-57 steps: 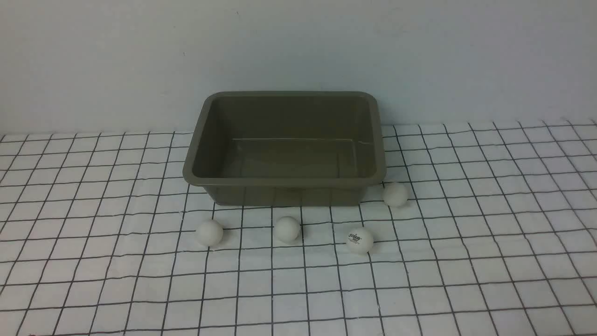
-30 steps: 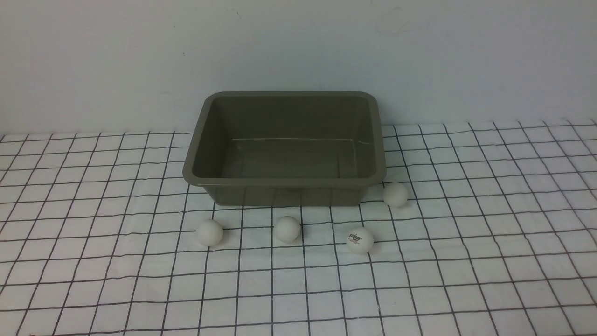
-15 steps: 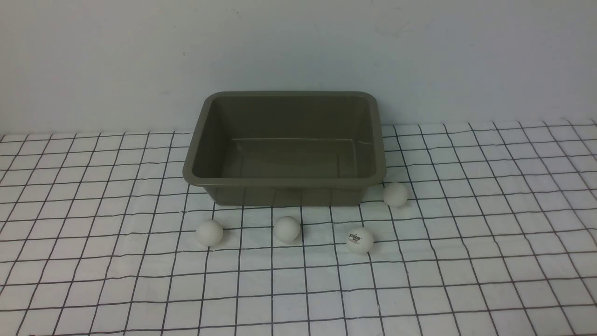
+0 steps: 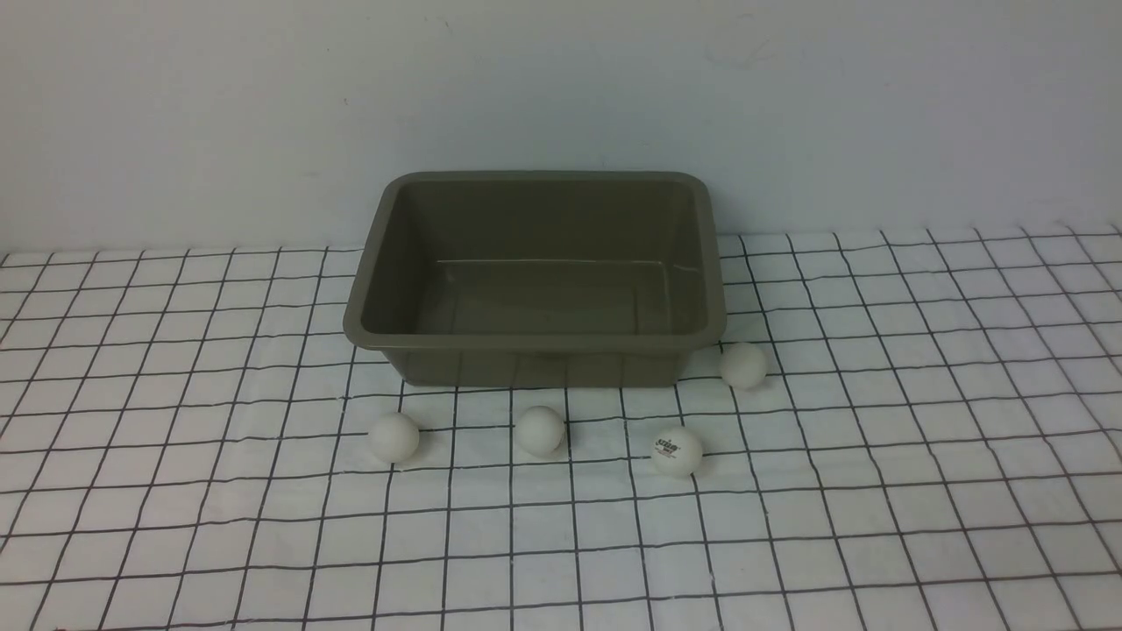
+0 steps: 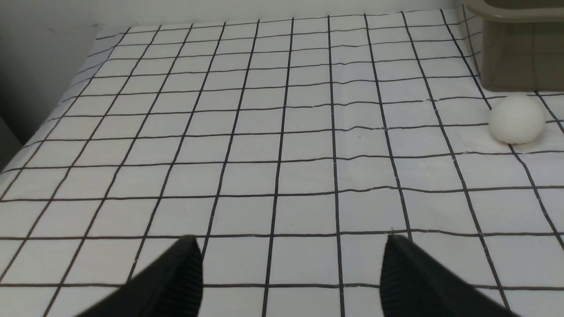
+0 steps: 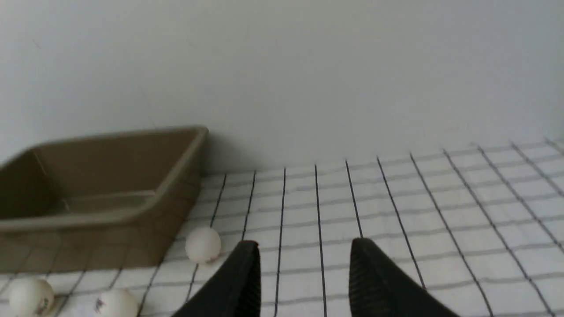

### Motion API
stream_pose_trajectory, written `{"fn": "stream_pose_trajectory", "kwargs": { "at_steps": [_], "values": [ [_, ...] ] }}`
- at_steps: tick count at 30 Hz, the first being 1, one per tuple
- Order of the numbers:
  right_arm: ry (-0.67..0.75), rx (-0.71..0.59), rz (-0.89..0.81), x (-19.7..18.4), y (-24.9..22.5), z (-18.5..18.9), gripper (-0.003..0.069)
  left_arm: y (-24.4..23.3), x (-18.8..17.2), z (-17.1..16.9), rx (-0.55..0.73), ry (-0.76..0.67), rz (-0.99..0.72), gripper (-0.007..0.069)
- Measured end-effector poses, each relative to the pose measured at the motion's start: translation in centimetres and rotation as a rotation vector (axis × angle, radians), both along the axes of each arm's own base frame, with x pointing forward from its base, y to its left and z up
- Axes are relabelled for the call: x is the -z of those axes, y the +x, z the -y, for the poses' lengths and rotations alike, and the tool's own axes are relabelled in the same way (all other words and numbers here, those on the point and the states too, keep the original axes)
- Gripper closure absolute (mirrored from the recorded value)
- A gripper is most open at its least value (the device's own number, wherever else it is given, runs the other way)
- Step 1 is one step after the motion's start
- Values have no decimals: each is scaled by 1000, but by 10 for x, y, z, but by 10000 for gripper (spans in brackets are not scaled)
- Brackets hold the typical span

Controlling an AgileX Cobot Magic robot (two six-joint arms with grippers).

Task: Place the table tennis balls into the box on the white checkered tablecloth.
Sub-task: 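Reach for and grasp a ping pong ball on the table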

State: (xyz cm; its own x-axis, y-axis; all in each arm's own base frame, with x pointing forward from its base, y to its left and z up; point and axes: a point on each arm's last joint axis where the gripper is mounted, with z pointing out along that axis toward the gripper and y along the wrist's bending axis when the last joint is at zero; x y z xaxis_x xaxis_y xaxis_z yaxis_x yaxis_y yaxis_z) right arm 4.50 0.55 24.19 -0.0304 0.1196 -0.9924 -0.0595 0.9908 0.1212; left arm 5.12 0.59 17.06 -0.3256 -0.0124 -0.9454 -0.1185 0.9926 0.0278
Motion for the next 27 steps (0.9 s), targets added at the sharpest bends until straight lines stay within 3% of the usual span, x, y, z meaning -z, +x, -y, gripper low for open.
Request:
{"fn": "stream_pose_trajectory", "kwargs": {
  "at_steps": [8, 27],
  "values": [
    [-34, -49, -115, -33, -8, -4, 396, 0, 0, 0, 0, 0, 0, 137],
    [29, -106, -171, -32, -11, -10, 396, 0, 0, 0, 0, 0, 0, 137]
  ]
}}
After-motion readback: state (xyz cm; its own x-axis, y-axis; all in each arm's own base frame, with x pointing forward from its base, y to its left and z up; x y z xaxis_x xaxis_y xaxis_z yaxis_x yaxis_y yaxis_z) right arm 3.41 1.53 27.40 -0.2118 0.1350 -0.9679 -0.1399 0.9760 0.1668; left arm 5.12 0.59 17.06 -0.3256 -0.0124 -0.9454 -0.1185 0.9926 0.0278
